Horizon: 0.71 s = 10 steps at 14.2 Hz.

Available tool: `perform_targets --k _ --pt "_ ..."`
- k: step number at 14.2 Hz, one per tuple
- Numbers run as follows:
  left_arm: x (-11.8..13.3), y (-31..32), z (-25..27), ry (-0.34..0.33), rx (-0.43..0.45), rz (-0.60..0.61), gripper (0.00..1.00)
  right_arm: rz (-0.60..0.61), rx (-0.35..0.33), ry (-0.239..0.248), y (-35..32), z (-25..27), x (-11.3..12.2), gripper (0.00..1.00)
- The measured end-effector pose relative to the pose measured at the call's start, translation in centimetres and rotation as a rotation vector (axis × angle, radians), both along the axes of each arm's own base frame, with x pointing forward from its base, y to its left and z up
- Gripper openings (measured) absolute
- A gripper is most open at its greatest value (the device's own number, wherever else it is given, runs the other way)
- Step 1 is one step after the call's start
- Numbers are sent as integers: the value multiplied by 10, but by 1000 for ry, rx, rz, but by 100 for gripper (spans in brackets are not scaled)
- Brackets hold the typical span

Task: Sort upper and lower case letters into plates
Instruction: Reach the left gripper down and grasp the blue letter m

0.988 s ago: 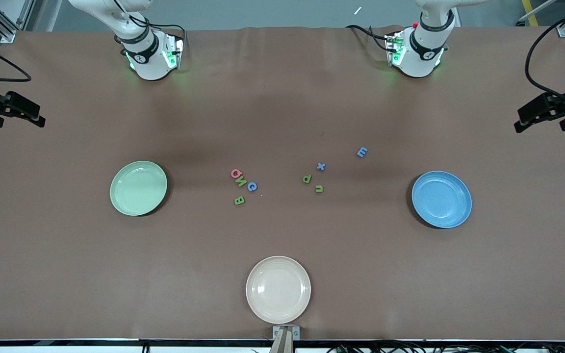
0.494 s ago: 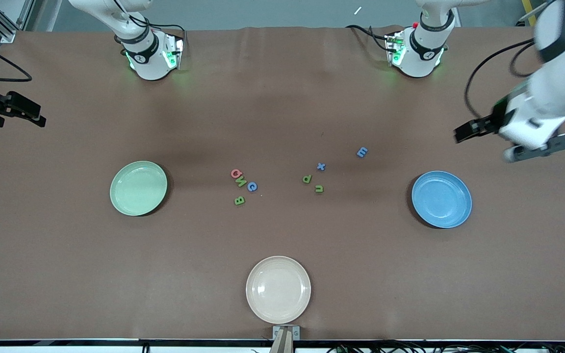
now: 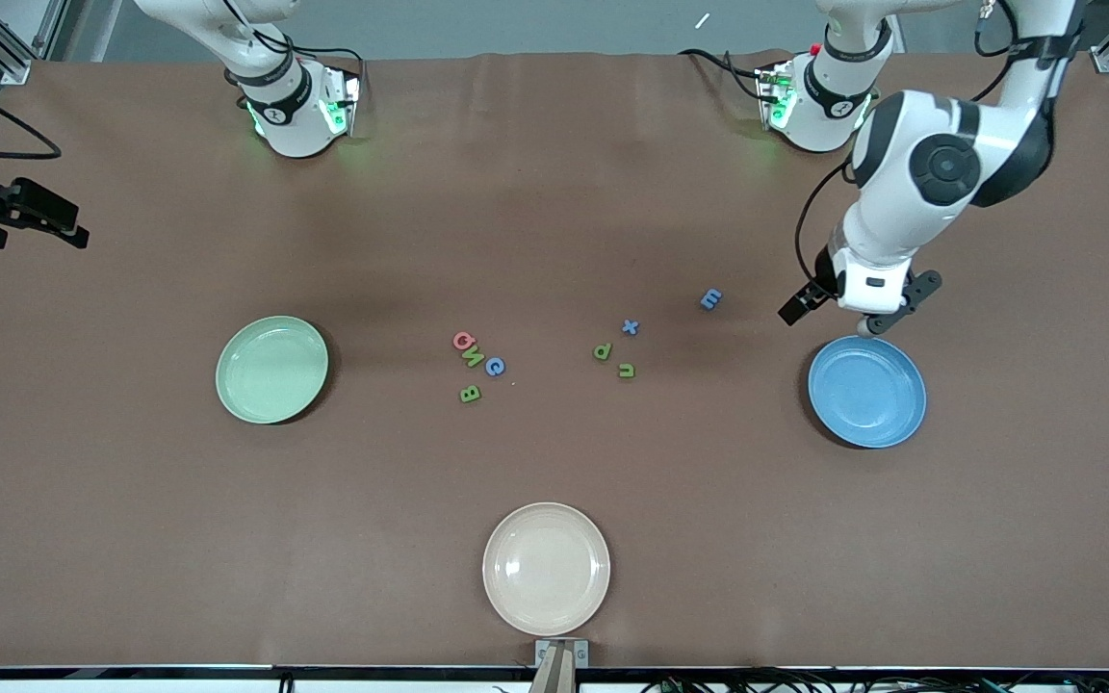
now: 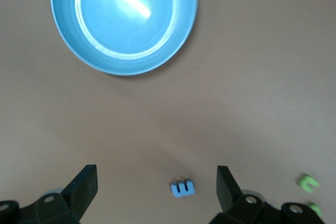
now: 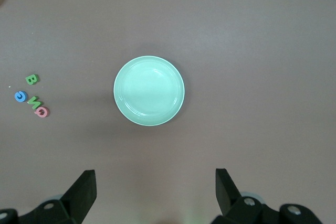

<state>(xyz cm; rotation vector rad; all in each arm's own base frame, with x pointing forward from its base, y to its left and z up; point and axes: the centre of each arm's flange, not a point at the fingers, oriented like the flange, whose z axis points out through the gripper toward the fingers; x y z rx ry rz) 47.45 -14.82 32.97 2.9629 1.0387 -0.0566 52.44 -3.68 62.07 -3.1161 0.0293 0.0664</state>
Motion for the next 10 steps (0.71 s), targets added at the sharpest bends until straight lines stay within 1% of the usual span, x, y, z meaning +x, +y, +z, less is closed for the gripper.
perform_targets --k 2,4,6,8,10 --pt "-11 -10 -27 7 -7 57 100 3 -1 -8 1 4 0 100" --pt "-19 -30 -48 -9 -32 79 100 -1 -1 -10 -1 4 1 100" --pt "-27 -48 -65 -18 -58 57 100 -4 -1 13 -2 -9 8 100" --pt "-34 -64 -82 -16 -80 26 100 -5 -2 41 -3 -29 20 100" --pt "-42 -79 -101 -1 -82 -26 100 -7 -5 69 -5 -55 35 100"
